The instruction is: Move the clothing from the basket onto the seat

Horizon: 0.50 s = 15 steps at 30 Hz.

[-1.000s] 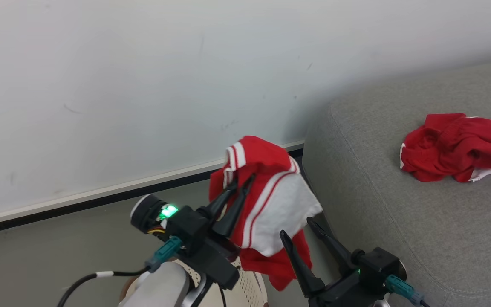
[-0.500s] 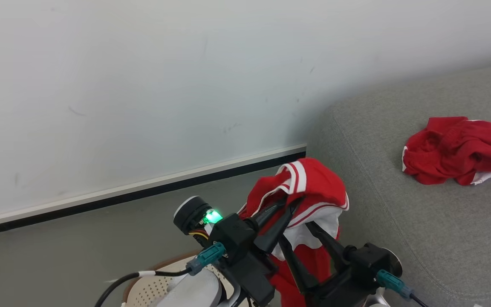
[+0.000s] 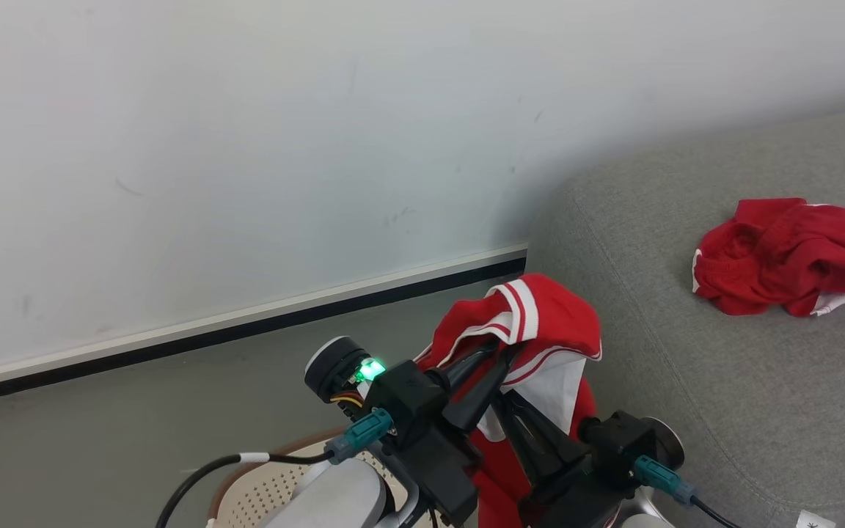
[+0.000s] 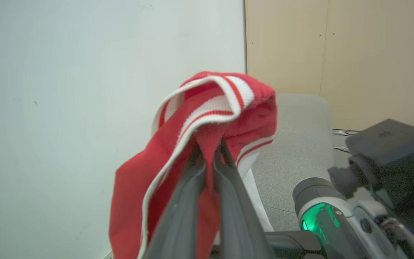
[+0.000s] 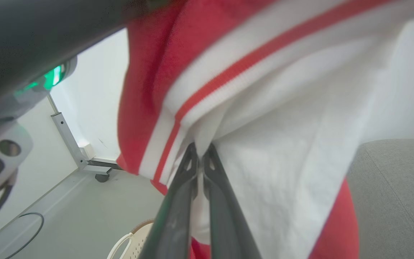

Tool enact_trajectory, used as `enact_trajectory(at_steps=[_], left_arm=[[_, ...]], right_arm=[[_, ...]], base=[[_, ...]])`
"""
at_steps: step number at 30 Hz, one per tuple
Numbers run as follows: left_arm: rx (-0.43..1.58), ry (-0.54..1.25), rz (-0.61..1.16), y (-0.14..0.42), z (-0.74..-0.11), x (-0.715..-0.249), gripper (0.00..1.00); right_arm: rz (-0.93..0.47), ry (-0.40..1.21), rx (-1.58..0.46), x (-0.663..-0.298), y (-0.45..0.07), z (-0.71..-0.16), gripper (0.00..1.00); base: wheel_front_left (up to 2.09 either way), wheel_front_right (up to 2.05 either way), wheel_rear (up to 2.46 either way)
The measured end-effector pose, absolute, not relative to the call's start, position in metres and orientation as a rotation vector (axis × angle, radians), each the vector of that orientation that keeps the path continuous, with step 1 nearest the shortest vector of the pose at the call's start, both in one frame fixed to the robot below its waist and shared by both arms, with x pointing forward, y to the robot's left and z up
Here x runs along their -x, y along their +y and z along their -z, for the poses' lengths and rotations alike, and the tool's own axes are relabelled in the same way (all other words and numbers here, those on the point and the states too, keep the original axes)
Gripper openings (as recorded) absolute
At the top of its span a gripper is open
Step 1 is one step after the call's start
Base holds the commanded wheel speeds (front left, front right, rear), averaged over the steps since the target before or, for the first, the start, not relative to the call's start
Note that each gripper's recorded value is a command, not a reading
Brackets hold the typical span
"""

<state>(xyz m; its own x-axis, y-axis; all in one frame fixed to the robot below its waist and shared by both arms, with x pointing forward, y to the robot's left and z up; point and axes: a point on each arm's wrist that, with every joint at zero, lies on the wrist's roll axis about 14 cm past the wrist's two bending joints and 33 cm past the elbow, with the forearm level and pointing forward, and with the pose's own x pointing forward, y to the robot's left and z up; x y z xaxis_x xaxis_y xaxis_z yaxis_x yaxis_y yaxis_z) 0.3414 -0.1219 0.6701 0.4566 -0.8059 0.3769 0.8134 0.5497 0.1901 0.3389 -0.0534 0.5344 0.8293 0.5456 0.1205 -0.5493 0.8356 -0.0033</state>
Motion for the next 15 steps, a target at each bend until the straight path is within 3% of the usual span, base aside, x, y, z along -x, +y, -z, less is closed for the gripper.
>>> enact_trajectory(at_steps=[8,10,11,12,15], left_arm=[[0.030,-0.434,0.967,-0.118,-0.663,-0.354,0.00],[0.034,-0.434,0.961,-0.117,-0.662,-0.356,0.35],[0.035,-0.435,0.959,-0.117,-0.662,-0.356,0.84],[0.035,-0.436,0.956,-0.116,-0.662,-0.357,1.00],[0.030,-0.439,0.946,-0.113,-0.661,-0.359,1.00]], right_arm=[[-0.569,-0.128,-0.036,-0.340,-0.057,-0.538,0.00],[-0.566,-0.132,-0.035,-0.340,-0.058,-0.539,0.00],[-0.565,-0.135,-0.036,-0.340,-0.058,-0.540,0.00],[-0.562,-0.139,-0.037,-0.341,-0.059,-0.541,0.00],[-0.554,-0.147,-0.041,-0.342,-0.061,-0.543,0.00]], base=[[0.00,0.00,0.00],[0.00,0.00,0.00],[0.00,0.00,0.00],[0.00,0.00,0.00],[0.00,0.00,0.00]])
